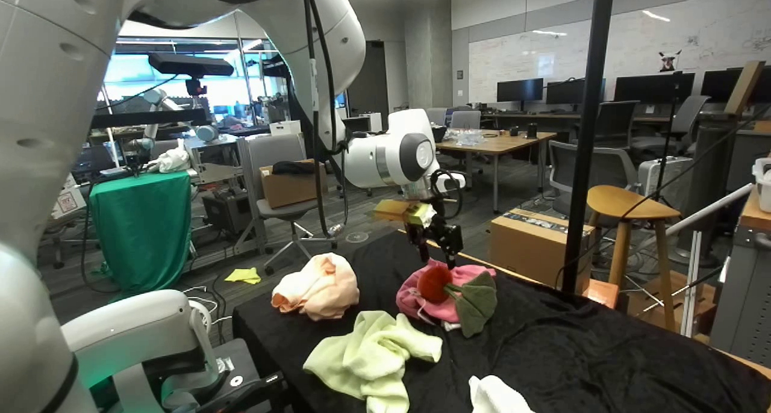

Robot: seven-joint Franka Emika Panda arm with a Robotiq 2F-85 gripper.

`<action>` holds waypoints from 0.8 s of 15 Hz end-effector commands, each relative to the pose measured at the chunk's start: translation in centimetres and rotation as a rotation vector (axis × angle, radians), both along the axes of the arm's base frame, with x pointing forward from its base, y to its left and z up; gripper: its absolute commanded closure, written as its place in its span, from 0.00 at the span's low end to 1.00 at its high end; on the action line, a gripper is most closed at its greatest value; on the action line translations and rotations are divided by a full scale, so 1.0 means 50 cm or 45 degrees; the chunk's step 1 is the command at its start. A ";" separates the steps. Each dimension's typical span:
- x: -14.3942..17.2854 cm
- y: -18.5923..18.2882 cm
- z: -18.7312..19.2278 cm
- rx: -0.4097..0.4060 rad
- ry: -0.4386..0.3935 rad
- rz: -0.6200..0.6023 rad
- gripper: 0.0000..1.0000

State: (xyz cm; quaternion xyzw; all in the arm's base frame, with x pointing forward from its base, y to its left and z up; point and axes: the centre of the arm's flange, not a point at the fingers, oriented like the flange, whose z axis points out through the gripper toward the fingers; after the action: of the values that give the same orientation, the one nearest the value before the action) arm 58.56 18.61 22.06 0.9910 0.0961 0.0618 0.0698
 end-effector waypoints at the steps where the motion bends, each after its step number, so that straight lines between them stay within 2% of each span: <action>1: -0.030 -0.019 0.074 0.038 0.026 0.006 0.00; 6: -0.051 -0.074 0.127 0.023 0.039 -0.034 0.00; 12: -0.111 -0.221 0.132 -0.026 0.122 -0.081 0.00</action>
State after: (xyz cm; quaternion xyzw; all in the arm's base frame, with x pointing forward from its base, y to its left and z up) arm 55.66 11.25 27.44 0.9948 0.0638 0.0234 0.0761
